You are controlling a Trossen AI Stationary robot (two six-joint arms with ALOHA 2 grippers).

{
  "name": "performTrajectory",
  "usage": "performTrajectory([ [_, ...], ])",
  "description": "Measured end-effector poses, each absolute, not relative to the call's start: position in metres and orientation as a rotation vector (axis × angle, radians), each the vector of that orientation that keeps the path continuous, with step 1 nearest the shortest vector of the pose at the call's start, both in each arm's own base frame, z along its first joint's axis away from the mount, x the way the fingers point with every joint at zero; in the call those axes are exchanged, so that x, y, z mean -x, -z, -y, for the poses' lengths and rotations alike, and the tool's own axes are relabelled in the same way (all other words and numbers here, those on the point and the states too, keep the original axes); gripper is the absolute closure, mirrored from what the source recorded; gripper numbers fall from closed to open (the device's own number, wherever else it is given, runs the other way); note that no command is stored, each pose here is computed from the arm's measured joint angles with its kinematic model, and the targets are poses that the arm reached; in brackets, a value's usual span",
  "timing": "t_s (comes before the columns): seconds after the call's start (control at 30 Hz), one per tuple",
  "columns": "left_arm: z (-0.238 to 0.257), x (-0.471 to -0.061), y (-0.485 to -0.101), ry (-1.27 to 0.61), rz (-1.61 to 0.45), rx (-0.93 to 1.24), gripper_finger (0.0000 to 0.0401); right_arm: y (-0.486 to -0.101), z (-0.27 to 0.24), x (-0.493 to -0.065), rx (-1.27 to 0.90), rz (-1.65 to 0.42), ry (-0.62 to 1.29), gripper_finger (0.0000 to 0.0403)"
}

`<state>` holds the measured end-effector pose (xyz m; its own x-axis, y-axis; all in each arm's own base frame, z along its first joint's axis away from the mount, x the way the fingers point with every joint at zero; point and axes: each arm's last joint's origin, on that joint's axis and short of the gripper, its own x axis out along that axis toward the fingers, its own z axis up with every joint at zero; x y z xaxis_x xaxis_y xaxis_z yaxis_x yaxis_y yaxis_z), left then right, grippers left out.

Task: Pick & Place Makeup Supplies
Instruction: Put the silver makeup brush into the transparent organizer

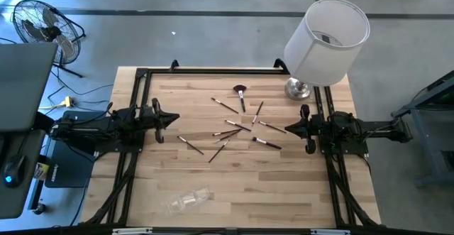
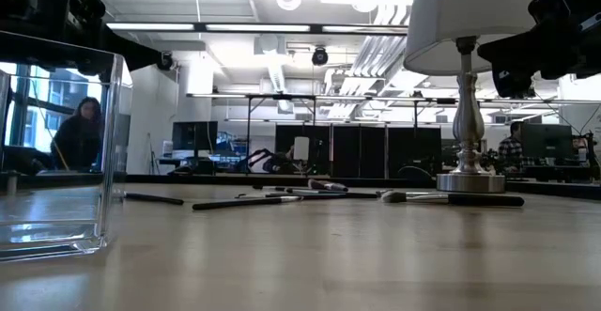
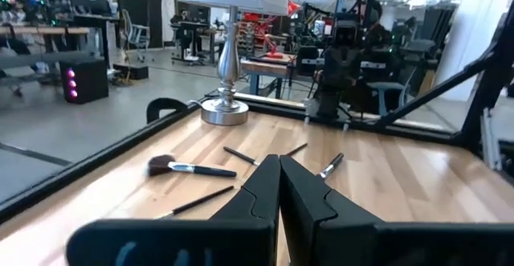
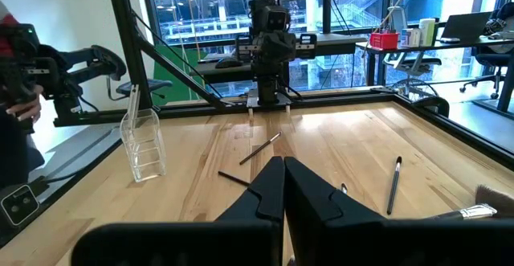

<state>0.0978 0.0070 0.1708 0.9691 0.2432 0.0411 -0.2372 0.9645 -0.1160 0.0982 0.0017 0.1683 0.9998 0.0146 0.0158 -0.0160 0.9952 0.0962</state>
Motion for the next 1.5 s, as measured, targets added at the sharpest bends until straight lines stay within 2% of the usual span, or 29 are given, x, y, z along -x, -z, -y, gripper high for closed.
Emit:
performTrajectory([
  [0.33,-0.007,-0.098,-0.17,-0.23,0.101,0.507,0.04,-0.168,-0.002,-0.098,-0.096,0.015,-0.015,0.0402],
  [0.6,-0.007,-0.098,-0.171,-0.234,0.126,0.653,0.04,-0.168,-0.002,-0.098,-0.096,0.016,-0.015,0.0402],
  [0.97,-0.01,-0.097,-0.172,-0.327,0.137,0.581,0.04,-0.168,-0.002,-0.098,-0.096,0.016,-0.015,0.0402],
  [1.17,-0.01,-0.099,-0.188,-0.366,0.089,0.605,0.0401,-0.168,-0.002,-0.098,-0.096,0.015,-0.015,0.0402],
  [1.37,-0.01,-0.121,-0.209,-0.381,-0.092,0.458,0.0401,-0.168,-0.002,-0.098,-0.096,0.015,-0.015,0.0402],
  [1.5,-0.009,-0.138,-0.22,-0.381,-0.292,0.365,0.0401,-0.168,-0.002,-0.098,-0.096,0.015,-0.015,0.0402],
])
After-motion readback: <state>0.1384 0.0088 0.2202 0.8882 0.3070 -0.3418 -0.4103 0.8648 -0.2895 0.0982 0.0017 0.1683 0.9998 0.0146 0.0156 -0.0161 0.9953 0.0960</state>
